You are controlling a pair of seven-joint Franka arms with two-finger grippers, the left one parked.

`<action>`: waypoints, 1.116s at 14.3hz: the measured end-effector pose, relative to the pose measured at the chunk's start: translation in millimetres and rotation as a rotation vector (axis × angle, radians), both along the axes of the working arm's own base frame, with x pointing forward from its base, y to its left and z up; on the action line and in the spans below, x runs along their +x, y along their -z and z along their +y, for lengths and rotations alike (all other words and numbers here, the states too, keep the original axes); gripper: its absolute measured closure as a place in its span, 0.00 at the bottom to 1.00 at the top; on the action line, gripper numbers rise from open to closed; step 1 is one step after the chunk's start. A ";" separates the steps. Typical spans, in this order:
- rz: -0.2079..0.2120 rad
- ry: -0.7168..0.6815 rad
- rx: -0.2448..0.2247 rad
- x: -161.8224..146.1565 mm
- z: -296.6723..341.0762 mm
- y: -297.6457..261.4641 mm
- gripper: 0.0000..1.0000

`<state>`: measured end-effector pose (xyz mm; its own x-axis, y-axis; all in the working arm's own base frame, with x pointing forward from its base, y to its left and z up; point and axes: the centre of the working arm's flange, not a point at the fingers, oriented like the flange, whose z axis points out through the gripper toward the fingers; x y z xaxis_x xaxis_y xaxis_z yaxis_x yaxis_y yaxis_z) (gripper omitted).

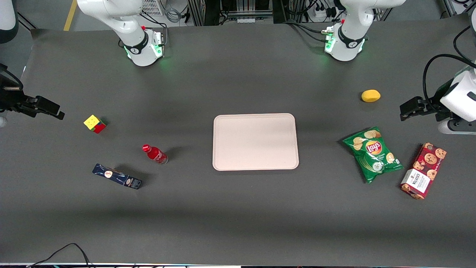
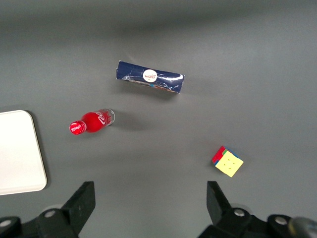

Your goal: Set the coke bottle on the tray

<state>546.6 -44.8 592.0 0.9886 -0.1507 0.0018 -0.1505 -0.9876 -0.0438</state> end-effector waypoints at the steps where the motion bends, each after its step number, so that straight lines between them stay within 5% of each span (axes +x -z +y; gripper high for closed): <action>1: 0.000 0.001 0.000 -0.1 -0.4 0.0 0.00; 16: 0.004 -0.015 -0.014 0.1 6.5 -0.1 0.00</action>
